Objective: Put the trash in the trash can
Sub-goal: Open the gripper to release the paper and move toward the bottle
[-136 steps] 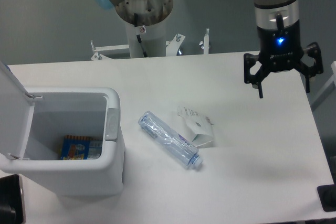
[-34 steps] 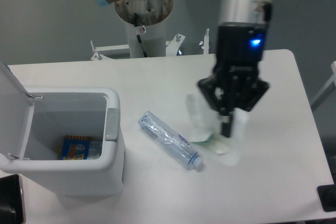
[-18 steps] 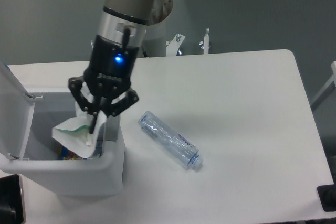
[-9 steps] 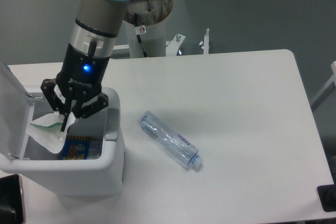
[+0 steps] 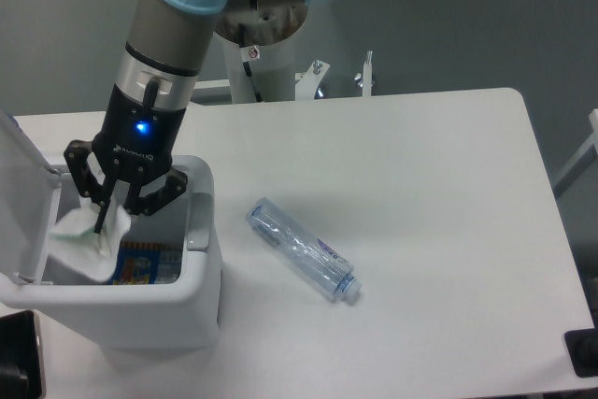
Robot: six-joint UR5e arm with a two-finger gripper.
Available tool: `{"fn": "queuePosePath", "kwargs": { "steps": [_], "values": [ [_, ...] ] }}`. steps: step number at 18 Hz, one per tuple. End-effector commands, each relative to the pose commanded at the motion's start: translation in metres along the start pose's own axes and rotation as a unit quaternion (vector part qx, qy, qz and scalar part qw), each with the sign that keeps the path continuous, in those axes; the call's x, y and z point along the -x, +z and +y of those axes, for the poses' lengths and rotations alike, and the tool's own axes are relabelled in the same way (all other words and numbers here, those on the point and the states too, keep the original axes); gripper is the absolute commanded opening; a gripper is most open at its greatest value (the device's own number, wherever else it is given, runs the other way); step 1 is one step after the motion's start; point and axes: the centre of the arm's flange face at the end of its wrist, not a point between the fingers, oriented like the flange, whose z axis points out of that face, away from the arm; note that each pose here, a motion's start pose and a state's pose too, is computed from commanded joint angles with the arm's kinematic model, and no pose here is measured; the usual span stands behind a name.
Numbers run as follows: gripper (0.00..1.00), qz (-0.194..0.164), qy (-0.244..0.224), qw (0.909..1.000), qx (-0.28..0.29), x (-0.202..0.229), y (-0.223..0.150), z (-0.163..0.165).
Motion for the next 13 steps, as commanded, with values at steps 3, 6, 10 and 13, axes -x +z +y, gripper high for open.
{"fn": "queuePosePath", "kwargs": {
  "steps": [3,6,10,13],
  "values": [
    [1.00,-0.018,-0.031,0.9992,-0.017,0.037,-0.019,-0.007],
    [1.00,-0.045,-0.066,0.9957,-0.046,0.087,-0.050,-0.023],
    [1.00,-0.074,-0.135,0.9855,-0.071,0.142,-0.079,-0.034],
    [1.00,-0.092,-0.174,0.9781,-0.068,0.184,-0.087,-0.022]
  ]
}}
